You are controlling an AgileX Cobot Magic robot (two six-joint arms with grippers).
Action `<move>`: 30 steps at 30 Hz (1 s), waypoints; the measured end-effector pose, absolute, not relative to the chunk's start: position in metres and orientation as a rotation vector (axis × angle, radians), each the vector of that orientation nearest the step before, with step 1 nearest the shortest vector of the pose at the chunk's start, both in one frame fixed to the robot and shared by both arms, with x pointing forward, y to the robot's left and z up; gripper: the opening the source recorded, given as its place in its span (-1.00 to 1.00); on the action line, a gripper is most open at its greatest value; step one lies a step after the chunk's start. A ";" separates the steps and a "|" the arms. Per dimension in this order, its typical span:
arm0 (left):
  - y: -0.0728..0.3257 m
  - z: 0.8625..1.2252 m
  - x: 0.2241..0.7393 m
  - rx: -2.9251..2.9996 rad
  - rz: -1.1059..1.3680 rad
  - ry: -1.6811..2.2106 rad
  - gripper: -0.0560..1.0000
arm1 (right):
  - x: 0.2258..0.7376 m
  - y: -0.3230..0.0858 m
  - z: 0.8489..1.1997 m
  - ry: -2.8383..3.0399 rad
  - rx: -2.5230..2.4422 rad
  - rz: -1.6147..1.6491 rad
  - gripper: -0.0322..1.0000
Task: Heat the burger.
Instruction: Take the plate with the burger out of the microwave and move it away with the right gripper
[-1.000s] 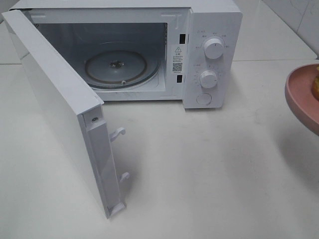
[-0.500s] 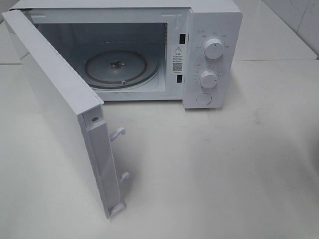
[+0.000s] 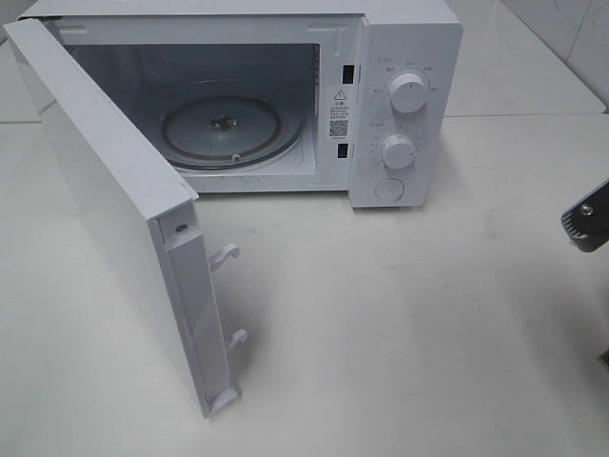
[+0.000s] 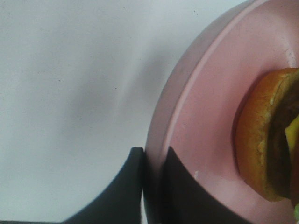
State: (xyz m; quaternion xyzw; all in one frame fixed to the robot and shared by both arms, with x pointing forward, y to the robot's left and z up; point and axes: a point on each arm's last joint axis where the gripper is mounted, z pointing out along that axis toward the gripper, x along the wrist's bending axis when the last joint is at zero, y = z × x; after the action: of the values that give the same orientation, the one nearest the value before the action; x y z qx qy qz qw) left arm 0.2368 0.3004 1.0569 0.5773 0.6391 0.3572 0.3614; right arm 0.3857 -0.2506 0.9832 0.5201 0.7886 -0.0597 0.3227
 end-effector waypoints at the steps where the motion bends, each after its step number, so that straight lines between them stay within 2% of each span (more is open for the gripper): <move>1: 0.300 1.057 0.237 1.487 0.920 1.646 0.84 | 0.387 -0.250 0.981 2.052 1.391 -0.158 -0.79; 30: 0.300 1.057 0.237 1.487 0.920 1.646 0.84 | 0.415 -0.227 0.909 1.873 1.645 -0.310 -0.79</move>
State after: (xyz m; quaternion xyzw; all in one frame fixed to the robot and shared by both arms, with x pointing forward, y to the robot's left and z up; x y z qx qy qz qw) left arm 0.2368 0.3004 1.0569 0.5773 0.6391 0.3572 0.3614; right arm 0.4146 -0.2266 0.9087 0.6228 0.7089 -0.1174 0.3095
